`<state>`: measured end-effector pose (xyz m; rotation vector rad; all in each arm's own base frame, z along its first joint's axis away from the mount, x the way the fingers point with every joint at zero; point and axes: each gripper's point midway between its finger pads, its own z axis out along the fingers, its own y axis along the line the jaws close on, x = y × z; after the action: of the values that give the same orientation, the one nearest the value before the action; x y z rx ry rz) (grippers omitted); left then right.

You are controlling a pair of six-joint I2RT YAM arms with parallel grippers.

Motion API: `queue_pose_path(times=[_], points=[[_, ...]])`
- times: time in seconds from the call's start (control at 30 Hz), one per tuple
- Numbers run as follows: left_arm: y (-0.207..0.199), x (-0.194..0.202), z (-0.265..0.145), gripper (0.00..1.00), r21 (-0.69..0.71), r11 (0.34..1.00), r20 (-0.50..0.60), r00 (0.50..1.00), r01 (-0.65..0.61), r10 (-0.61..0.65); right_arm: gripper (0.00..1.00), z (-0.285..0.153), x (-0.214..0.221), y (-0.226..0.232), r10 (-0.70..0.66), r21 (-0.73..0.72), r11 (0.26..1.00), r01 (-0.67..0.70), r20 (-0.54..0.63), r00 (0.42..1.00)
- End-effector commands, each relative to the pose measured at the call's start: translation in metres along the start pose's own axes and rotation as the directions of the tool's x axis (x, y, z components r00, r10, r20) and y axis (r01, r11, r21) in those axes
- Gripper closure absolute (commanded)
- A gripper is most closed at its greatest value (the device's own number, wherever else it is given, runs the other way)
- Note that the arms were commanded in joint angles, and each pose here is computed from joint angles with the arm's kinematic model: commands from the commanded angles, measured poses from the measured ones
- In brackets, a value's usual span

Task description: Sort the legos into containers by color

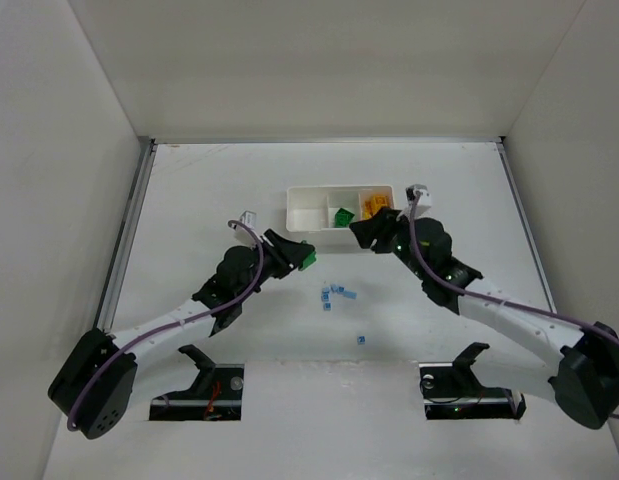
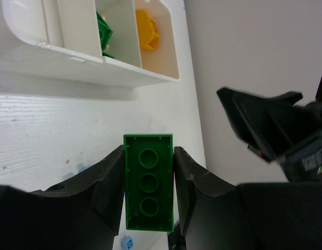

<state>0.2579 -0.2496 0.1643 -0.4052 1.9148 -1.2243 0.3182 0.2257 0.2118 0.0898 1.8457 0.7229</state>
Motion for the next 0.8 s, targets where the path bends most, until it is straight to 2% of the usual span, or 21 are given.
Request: queue_pose_path(times=[0.0,0.1,0.2,0.37,0.6,0.77], points=[[-0.040,-0.018,-0.002,0.83,0.150,0.988,0.049,0.998,0.042,-0.049,0.41,-0.025,0.000,0.072,0.213,-0.315,0.926,-0.207,-0.017,0.977],[-0.047,-0.020,-0.003,0.82,0.184,0.980,0.056,0.995,0.075,-0.087,0.32,-0.042,0.011,0.107,0.274,-0.454,0.847,-0.278,-0.077,0.959],[-0.055,-0.027,-0.008,0.82,0.219,0.969,0.075,0.988,0.117,-0.136,0.29,-0.046,0.020,0.123,0.294,-0.507,0.802,-0.316,-0.126,0.947],[-0.062,-0.029,-0.015,0.82,0.251,0.955,0.077,0.981,0.156,-0.180,0.29,-0.043,0.027,0.127,0.308,-0.513,0.788,-0.342,-0.152,0.939],[-0.074,-0.031,-0.025,0.81,0.314,0.923,0.067,0.964,0.222,-0.255,0.32,-0.050,0.026,0.137,0.352,-0.557,0.725,-0.404,-0.204,0.913],[-0.080,-0.034,-0.030,0.80,0.356,0.903,0.077,0.955,0.241,-0.286,0.34,-0.043,0.037,0.135,0.388,-0.521,0.715,-0.467,-0.260,0.884]])
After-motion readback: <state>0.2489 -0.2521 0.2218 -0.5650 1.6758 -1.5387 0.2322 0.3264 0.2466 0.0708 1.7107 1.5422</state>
